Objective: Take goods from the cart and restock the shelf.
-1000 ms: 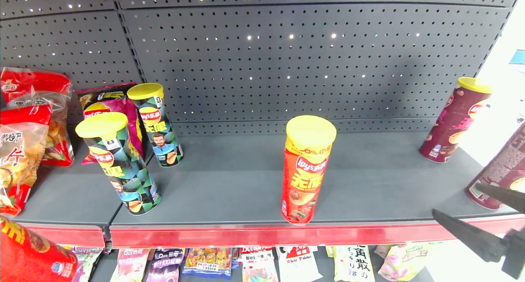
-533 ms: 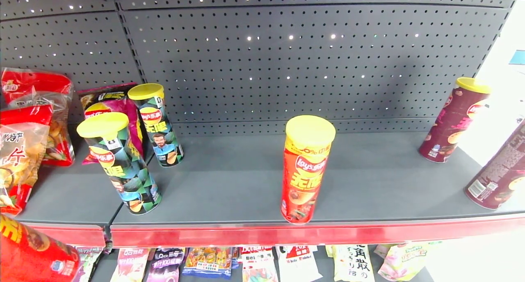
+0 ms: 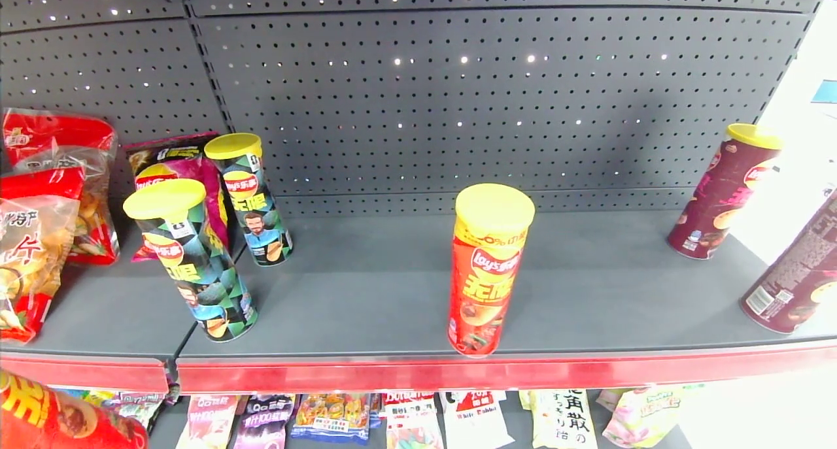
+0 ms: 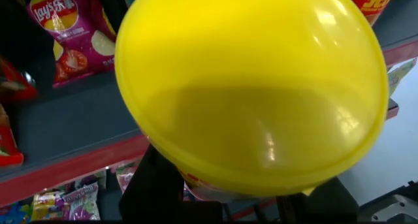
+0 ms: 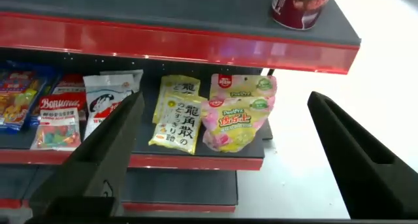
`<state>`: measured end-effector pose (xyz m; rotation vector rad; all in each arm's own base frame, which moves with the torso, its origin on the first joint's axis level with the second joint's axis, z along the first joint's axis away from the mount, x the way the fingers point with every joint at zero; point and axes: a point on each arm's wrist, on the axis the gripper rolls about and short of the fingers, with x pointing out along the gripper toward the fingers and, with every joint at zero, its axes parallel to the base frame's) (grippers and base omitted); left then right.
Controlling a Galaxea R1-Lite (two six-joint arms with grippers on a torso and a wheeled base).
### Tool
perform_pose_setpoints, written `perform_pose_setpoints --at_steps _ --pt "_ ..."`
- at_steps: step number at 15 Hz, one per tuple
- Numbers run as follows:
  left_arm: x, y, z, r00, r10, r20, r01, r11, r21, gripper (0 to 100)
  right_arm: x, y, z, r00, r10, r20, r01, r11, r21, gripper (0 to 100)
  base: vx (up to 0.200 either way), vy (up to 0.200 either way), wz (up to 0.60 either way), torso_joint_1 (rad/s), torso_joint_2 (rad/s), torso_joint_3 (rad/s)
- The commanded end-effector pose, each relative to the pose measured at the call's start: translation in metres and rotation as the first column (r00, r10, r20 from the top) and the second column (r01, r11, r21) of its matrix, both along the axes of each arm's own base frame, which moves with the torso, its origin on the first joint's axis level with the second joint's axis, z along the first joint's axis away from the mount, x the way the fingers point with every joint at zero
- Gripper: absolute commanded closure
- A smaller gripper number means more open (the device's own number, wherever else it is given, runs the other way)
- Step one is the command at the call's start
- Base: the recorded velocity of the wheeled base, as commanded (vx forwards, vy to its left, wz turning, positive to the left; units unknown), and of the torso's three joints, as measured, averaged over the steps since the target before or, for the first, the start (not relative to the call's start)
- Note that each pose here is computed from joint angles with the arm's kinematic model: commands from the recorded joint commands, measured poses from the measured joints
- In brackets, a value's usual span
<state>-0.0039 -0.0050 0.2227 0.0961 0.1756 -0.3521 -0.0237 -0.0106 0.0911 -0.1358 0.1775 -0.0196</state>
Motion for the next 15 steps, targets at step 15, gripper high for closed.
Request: perform_pose_setpoints --at_steps 15 --pt "-0.0050 0.0005 -0.0032 1.000 0.001 0.010 -0.001 1.000 -0.020 100 0.0005 0.0008 -0.0012 1.000 0.029 0.004 -0.029 0.999 0.017 0 0.000 0.000 -0.24 0.002 0.00 0.001"
